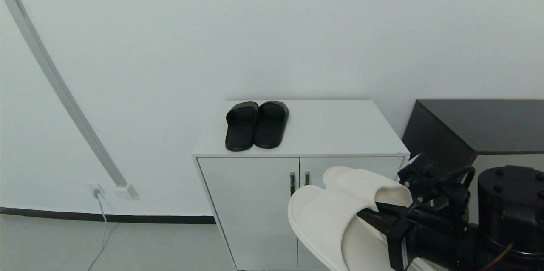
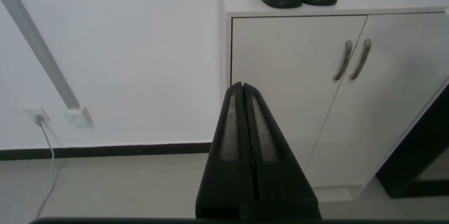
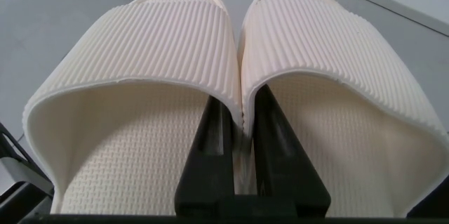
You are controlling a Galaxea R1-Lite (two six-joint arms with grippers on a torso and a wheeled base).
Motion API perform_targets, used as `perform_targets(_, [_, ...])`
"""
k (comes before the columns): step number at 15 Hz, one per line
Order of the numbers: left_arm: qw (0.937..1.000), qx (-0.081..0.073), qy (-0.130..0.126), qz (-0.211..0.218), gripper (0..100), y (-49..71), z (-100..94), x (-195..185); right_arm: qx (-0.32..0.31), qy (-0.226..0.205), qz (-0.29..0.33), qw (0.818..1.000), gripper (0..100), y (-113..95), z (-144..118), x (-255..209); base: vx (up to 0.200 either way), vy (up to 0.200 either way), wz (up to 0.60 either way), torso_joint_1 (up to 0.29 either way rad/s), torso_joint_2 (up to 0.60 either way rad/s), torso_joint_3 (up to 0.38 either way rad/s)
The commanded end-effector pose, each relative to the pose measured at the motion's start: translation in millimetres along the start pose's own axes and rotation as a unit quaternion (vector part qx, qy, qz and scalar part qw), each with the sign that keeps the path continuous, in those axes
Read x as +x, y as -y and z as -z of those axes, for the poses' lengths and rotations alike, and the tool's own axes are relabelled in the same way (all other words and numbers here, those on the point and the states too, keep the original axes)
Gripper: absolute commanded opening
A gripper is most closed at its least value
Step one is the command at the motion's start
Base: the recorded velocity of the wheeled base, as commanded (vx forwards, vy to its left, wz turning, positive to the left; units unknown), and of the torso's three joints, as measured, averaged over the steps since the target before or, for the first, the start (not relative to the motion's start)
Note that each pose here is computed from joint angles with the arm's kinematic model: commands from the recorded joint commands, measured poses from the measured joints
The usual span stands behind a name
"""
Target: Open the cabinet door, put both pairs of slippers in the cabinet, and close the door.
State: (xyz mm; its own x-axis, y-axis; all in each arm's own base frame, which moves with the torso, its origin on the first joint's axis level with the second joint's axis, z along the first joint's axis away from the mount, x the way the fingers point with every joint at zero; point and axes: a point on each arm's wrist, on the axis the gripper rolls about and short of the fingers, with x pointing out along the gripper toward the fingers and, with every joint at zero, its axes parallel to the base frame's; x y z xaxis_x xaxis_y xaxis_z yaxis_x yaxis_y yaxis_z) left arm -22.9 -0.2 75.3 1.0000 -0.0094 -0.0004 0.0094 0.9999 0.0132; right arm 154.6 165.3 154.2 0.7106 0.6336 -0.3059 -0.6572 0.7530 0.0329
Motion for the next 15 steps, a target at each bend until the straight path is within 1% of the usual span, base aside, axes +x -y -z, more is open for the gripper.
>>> perform_targets(1, [1.0,0.0,-0.001,0.001,0,0.0,0.1,0.1,-0.001,-0.004,-0.001,1.0,0,-0.4,1.4,1.7,0.0,0.0,0.0,0.0,0.0,0.0])
perform_targets(3, [1.0,0.0,-0.001,0.001,0,0.1,-0.3,0.0,-0.001,-0.008,0.0,1.0,0,0.0,3.4,1.6,0.0,0.0,0.0,-0.098,0.21,0.117])
perform_targets(4, [1.0,0.0,-0.001,0.001,100,0.0,-0.3,0.0,-0.001,-0.008,0.0,1.0,0,-0.3,3.4,1.6,0.0,0.0,0.0,-0.149,0.36,0.203])
perform_targets(7, [1.0,0.0,-0.001,0.001,100,0.0,0.1,0.1,-0.001,-0.006,0.0,1.0,0,-0.2,2.7,0.9,0.0,0.0,0.0,-0.189,0.46,0.251])
perform_targets(15, [1.0,0.001,-0.001,0.001,100,0.0,0.1,0.1,-0.005,-0.012,0.0,1.0,0,-0.1,5.6,1.4,0.0,0.0,0.0,-0.221,0.54,0.312])
